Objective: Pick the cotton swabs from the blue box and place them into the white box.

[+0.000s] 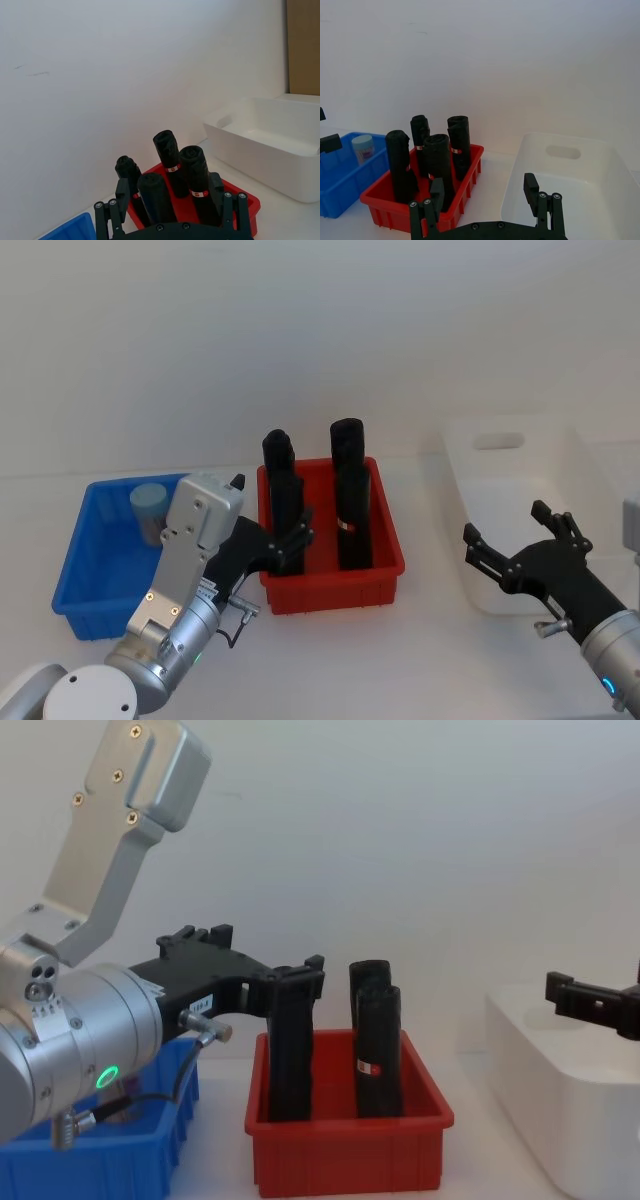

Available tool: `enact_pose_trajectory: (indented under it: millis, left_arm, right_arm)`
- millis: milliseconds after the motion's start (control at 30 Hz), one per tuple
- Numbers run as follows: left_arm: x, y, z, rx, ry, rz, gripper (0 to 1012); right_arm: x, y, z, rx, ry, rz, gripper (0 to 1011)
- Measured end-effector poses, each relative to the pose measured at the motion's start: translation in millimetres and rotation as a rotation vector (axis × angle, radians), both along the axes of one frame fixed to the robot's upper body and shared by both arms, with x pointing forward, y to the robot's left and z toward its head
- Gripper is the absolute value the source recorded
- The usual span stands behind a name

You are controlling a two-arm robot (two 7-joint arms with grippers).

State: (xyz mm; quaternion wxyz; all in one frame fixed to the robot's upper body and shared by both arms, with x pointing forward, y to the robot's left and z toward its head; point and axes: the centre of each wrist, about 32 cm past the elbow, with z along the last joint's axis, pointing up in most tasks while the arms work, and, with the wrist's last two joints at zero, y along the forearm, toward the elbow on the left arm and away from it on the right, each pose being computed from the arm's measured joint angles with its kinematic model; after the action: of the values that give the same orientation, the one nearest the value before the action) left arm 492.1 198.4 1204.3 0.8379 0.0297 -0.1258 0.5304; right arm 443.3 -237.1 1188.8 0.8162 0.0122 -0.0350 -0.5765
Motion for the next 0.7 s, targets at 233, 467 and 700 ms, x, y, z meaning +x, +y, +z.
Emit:
enact_pose_trajectory:
  millis: [233, 467, 700]
  left_arm:
    - [-0.2, -0.2, -0.2, -0.001, -0.002, 0.001, 1004]
    - [0.0, 0.0, 0.2, -0.001, -0.003, 0.002, 1004]
    - [0.0, 0.0, 0.2, -0.001, -0.002, 0.002, 1004]
  right_arm:
    - [0.0, 0.0, 0.0, 0.0, 0.0, 0.0, 1002]
    - [0.0, 0.0, 0.0, 0.0, 0.0, 0.0, 1002]
    - [0.0, 0.0, 0.0, 0.0, 0.0, 0.0, 1002]
